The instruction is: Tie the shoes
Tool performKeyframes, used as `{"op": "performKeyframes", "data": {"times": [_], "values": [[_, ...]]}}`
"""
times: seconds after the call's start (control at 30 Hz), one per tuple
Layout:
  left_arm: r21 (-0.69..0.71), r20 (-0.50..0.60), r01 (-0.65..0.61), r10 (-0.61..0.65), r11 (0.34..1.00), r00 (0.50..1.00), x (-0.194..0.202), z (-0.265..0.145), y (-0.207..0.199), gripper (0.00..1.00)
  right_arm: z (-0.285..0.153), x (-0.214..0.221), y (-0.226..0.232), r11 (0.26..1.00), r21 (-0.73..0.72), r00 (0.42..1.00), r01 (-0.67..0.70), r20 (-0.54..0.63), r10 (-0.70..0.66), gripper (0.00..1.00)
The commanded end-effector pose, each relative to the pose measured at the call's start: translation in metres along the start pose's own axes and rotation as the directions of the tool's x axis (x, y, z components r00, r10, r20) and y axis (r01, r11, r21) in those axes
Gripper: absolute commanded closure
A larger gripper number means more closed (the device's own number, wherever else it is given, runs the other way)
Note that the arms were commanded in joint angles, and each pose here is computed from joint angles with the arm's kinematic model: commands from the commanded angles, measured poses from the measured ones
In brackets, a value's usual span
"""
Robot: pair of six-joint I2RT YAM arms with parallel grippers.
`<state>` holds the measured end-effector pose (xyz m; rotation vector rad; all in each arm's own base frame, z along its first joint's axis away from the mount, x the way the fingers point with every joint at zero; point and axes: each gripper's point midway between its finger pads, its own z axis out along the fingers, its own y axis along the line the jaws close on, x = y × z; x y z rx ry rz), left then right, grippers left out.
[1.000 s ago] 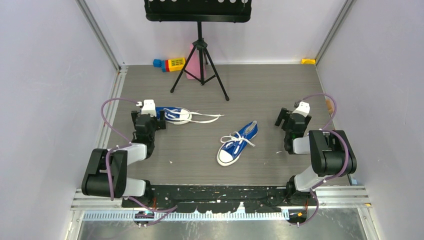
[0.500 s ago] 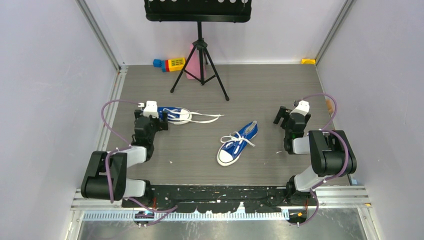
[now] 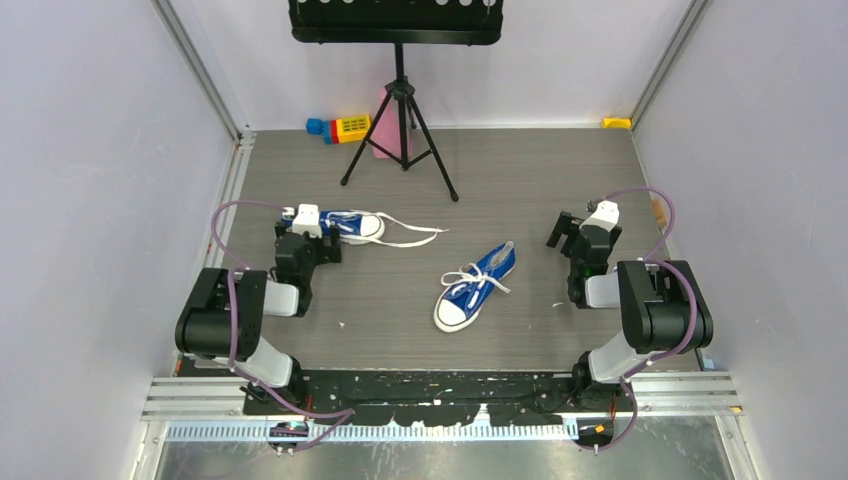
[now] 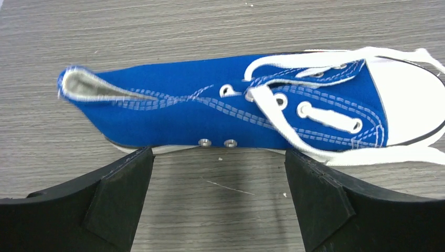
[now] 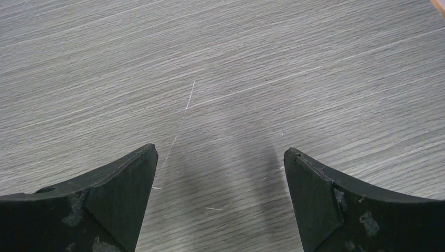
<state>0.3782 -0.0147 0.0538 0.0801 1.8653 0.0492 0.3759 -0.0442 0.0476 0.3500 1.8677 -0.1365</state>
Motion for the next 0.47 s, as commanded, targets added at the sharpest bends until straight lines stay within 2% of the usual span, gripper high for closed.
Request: {"op": "performKeyframes", "data": {"times": [0.0,0.43], "values": [[0.014,0.036,-0.004,0.003,1.0,0.999,-0.0204,0.0062,-0.0003,0.0,0.0031,-0.0249,0.0038,1.0,-0.008,0.996,-0.024,0.086,0.025,0.05],[-0.012,0.044,0.005,-0.005,1.0,0.999,-0.0208,0.0082,0.004,0.0,0.0031,-0.025,0.0038,1.0,-0.009,0.996,-0.024,0.086,0.025,0.05]]}}
